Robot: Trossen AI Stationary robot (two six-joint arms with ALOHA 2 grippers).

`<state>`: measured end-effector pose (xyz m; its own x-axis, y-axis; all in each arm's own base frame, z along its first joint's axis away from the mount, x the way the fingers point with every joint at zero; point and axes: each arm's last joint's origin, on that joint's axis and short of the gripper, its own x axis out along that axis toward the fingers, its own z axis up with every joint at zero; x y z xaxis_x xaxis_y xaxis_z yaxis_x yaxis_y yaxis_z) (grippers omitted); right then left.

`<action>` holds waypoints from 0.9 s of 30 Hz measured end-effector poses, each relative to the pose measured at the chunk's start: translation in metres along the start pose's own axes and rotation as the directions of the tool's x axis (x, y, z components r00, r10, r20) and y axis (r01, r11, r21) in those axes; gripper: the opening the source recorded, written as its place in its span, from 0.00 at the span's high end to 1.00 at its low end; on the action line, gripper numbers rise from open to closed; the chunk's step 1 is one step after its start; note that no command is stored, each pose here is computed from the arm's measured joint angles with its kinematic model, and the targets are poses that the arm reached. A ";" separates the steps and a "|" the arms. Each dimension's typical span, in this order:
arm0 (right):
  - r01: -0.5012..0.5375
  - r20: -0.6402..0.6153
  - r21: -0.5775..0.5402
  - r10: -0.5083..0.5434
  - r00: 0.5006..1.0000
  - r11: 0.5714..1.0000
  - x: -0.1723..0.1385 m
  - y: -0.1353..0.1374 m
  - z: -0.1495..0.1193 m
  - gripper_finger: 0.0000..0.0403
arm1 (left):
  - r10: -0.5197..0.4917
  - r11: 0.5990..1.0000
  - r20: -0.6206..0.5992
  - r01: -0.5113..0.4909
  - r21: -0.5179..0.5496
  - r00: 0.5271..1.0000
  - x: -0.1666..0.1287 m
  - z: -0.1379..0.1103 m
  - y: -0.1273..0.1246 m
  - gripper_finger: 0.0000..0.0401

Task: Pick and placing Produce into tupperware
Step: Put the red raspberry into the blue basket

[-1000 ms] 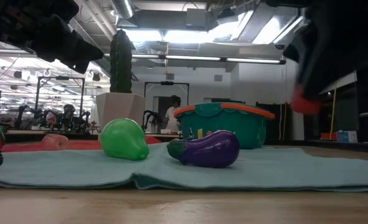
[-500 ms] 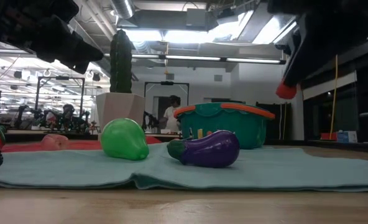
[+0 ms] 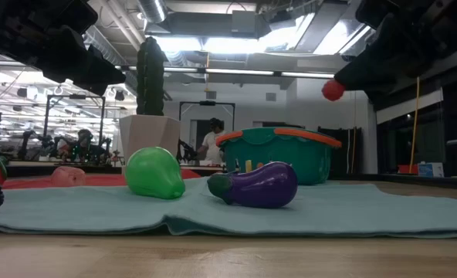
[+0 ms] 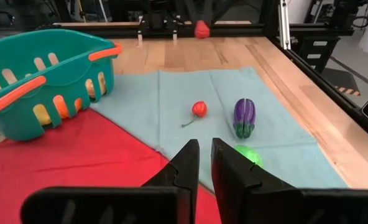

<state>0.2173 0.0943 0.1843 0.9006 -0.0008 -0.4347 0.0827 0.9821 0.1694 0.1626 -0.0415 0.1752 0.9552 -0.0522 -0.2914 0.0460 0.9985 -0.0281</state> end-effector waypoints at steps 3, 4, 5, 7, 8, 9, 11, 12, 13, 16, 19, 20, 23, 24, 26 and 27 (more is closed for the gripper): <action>-0.015 0.093 -0.025 0.018 0.995 1.000 -0.005 -0.010 -0.006 0.87 | 0.000 1.000 0.000 0.000 0.000 1.000 0.000 0.000 0.000 0.92; -0.018 0.125 -0.029 0.022 0.992 0.999 -0.007 -0.015 -0.009 0.89 | 0.000 1.000 0.002 0.000 -0.001 1.000 0.000 0.000 0.000 0.93; -0.022 0.156 -0.028 0.026 0.987 0.999 -0.009 -0.018 -0.013 0.90 | 0.000 1.000 0.003 0.000 -0.002 1.000 0.000 0.000 0.000 0.94; -0.032 0.218 -0.016 0.035 0.975 0.999 -0.012 -0.025 -0.018 0.94 | 0.002 1.000 0.001 -0.002 -0.002 1.000 0.000 0.000 0.000 0.95; -0.036 0.244 -0.014 0.038 0.969 0.999 -0.015 -0.029 -0.022 0.97 | 0.002 1.000 0.004 -0.002 -0.003 1.000 0.000 0.000 0.000 0.96; -0.043 0.266 -0.011 0.044 0.963 0.999 -0.016 -0.032 -0.024 0.98 | 0.002 1.000 0.006 -0.002 -0.003 1.000 0.000 0.001 0.000 0.96; -0.062 0.297 -0.001 0.059 0.953 0.998 -0.019 -0.035 -0.027 0.99 | 0.004 1.000 0.005 -0.004 -0.006 1.000 0.000 0.000 0.001 0.98; -0.071 0.301 0.000 0.068 0.951 0.997 -0.020 -0.037 -0.029 0.98 | 0.004 1.000 0.006 -0.004 -0.007 1.000 0.000 0.001 0.001 0.98; -0.079 0.302 -0.001 0.076 0.950 0.997 -0.020 -0.037 -0.029 0.97 | 0.005 1.000 0.007 -0.004 -0.007 1.000 0.000 0.001 0.001 0.99; -0.084 0.312 -0.002 0.081 0.947 0.996 -0.021 -0.037 -0.028 0.93 | 0.004 1.000 0.008 -0.004 -0.007 1.000 0.000 0.001 0.001 1.00; -0.083 0.309 -0.004 0.080 0.948 0.997 -0.020 -0.035 -0.025 0.92 | 0.004 1.000 0.008 -0.004 -0.007 1.000 0.000 0.001 0.001 0.99; -0.085 0.313 -0.003 0.081 0.946 0.996 -0.020 -0.034 -0.023 0.91 | 0.004 1.000 0.008 -0.004 -0.007 1.000 0.000 0.001 0.001 0.98; -0.080 0.299 -0.011 0.079 0.951 0.997 -0.017 -0.031 -0.016 0.91 | 0.004 1.000 0.008 -0.004 -0.007 1.000 0.000 0.001 0.001 0.96; -0.073 0.281 -0.017 0.075 0.957 0.997 -0.016 -0.029 -0.014 0.91 | 0.005 1.000 0.007 -0.005 -0.007 1.000 0.000 0.001 0.001 0.95; -0.050 0.238 -0.040 0.058 0.969 0.998 -0.013 -0.027 -0.008 0.91 | 0.005 1.000 0.007 -0.004 -0.007 1.000 0.000 0.001 0.001 0.94; -0.038 0.215 -0.051 0.048 0.975 0.998 -0.011 -0.026 -0.004 0.90 | 0.005 1.000 0.007 -0.005 -0.007 1.000 0.000 0.001 0.001 0.93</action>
<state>0.2036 0.0699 0.1811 0.9743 0.0056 -0.2253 0.0268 0.9897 0.1405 0.1630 -0.0408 0.1758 0.9574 -0.0476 -0.2850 0.0397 0.9987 -0.0333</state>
